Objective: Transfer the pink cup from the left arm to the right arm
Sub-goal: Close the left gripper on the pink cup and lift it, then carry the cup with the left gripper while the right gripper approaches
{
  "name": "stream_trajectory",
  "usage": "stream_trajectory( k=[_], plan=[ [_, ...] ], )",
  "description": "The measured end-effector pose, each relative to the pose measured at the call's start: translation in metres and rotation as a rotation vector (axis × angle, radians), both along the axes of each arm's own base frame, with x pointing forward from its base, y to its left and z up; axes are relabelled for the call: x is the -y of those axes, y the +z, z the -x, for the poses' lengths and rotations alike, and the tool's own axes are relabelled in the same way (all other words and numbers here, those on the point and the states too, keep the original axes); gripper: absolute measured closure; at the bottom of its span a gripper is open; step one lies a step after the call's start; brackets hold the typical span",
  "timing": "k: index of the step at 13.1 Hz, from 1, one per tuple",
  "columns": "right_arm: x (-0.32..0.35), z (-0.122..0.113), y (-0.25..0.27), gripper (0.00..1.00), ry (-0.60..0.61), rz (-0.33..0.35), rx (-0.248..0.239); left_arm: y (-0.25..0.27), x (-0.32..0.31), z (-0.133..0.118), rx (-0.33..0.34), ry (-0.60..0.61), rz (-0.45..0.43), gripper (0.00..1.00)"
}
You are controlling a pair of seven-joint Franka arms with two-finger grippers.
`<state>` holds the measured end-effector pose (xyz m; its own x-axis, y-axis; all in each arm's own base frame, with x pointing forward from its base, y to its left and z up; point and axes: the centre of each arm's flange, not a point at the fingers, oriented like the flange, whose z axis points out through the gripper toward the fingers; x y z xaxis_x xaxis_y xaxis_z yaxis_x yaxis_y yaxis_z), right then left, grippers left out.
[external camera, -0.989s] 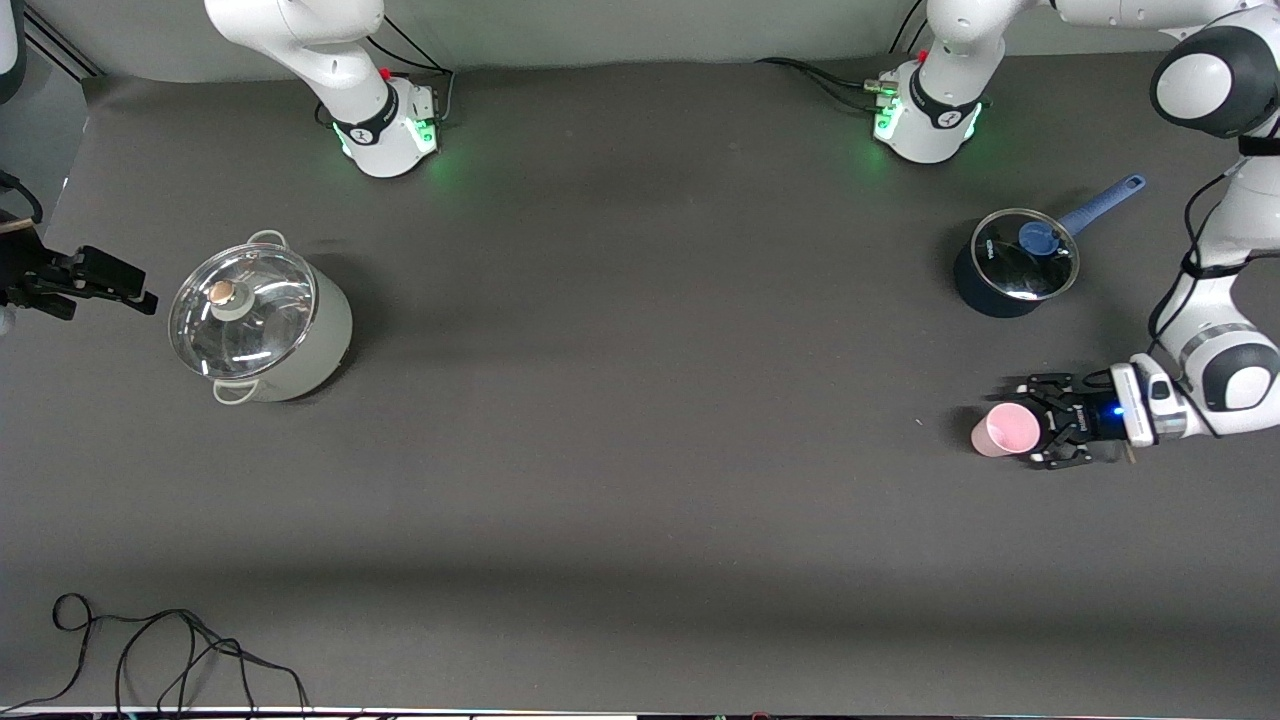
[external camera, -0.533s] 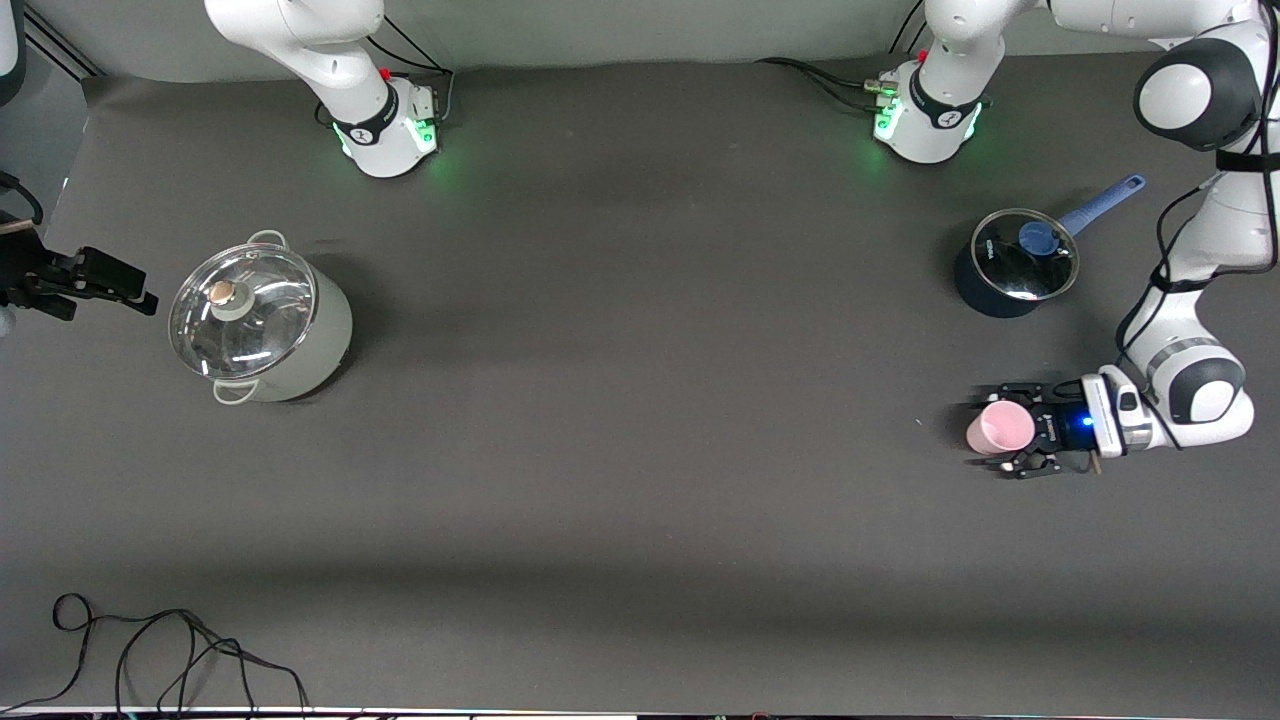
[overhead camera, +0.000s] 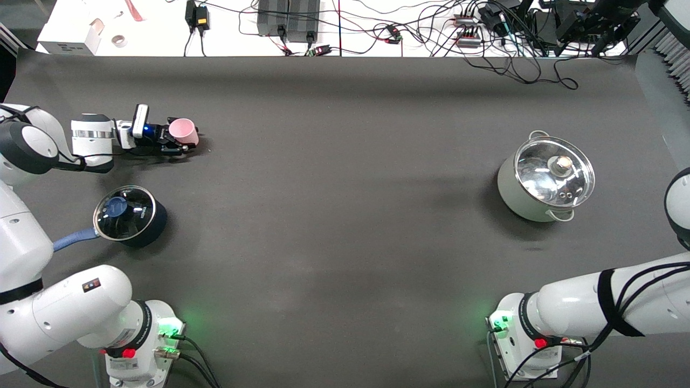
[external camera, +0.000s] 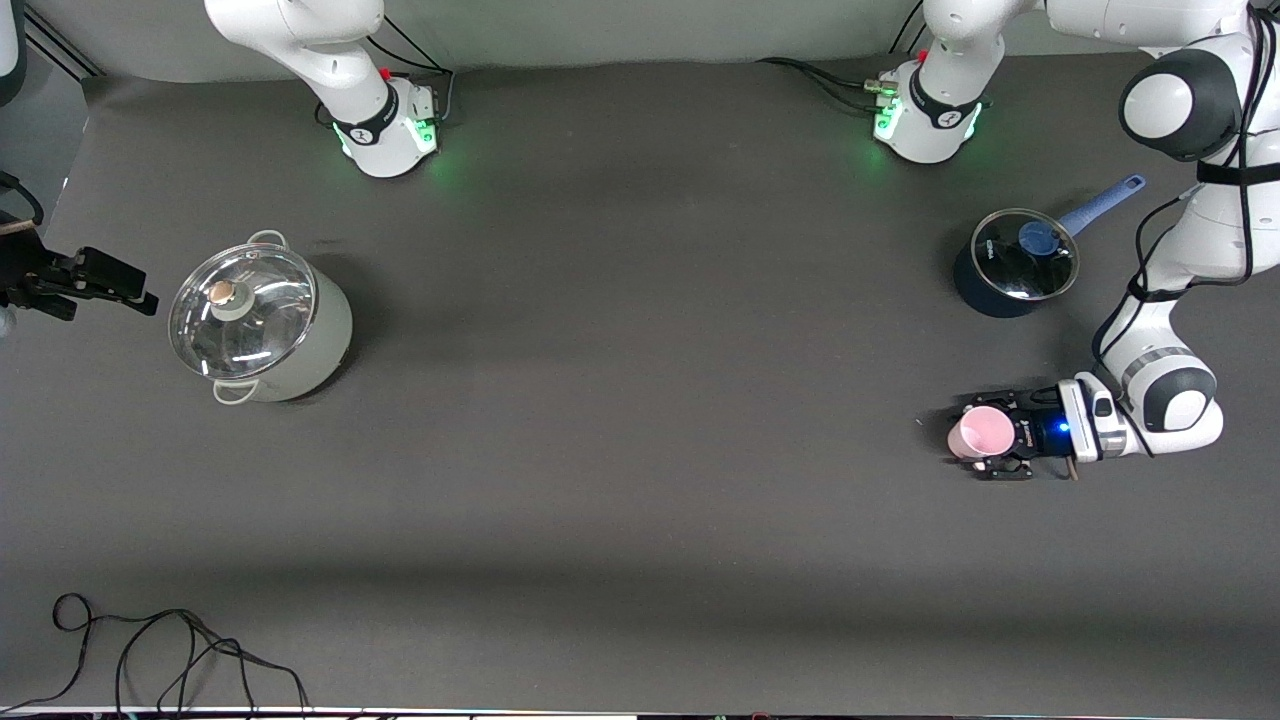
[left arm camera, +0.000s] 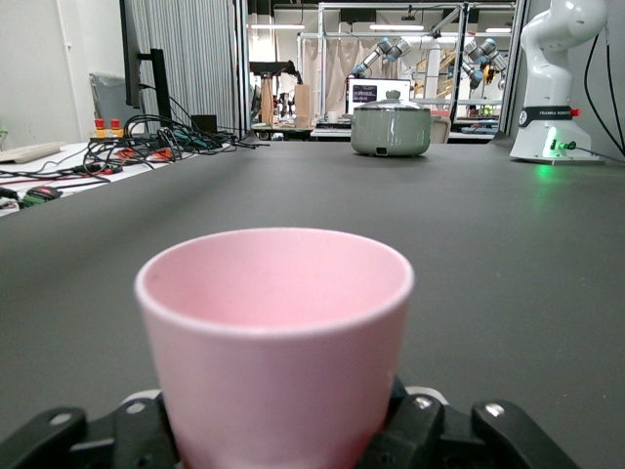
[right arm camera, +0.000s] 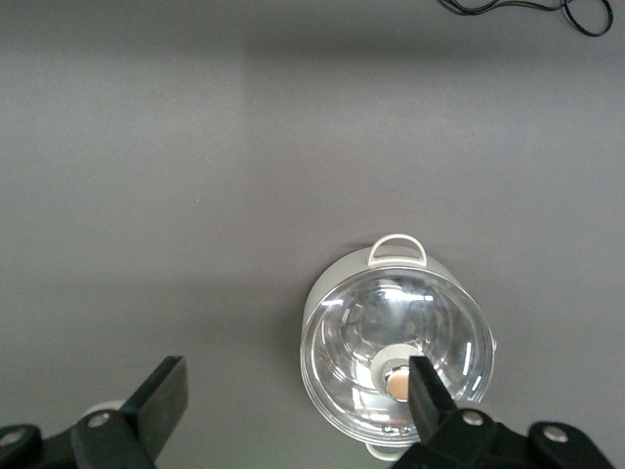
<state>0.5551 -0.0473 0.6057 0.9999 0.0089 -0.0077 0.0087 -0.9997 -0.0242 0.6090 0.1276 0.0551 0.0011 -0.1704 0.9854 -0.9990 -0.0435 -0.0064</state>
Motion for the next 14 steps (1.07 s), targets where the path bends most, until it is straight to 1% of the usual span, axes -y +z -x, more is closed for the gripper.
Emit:
stream_trajectory(
  k=[2, 4, 6, 8, 10, 12, 14],
  plan=[
    [0.0, 0.0, 0.0, 0.0, 0.0, 0.0, 0.0, 0.003, 0.002, -0.004, 0.019, -0.007, -0.004, 0.36],
    [-0.001, 0.0, 0.0, 0.0, 0.001, 0.0, 0.0, 0.009, 0.007, -0.011, 0.061, -0.021, -0.003, 0.36],
    [-0.001, 0.0, 0.0, 0.0, 0.001, 0.0, 0.0, 0.022, 0.025, -0.024, 0.099, -0.04, 0.021, 0.36],
    [-0.001, 0.0, 0.0, 0.0, 0.001, 0.0, -0.001, 0.04, 0.053, -0.039, 0.139, -0.063, 0.064, 0.37],
    [-0.002, 0.0, 0.0, 0.0, 0.003, 0.0, -0.001, 0.057, 0.087, -0.051, 0.163, -0.068, 0.118, 0.37],
    [-0.003, 0.0, 0.0, 0.0, 0.005, 0.0, -0.001, 0.064, 0.122, -0.061, 0.172, -0.056, 0.146, 0.37],
    [-0.003, 0.0, 0.0, 0.0, 0.006, 0.0, -0.001, 0.069, 0.163, -0.071, 0.177, -0.025, 0.153, 0.37]
  ],
)
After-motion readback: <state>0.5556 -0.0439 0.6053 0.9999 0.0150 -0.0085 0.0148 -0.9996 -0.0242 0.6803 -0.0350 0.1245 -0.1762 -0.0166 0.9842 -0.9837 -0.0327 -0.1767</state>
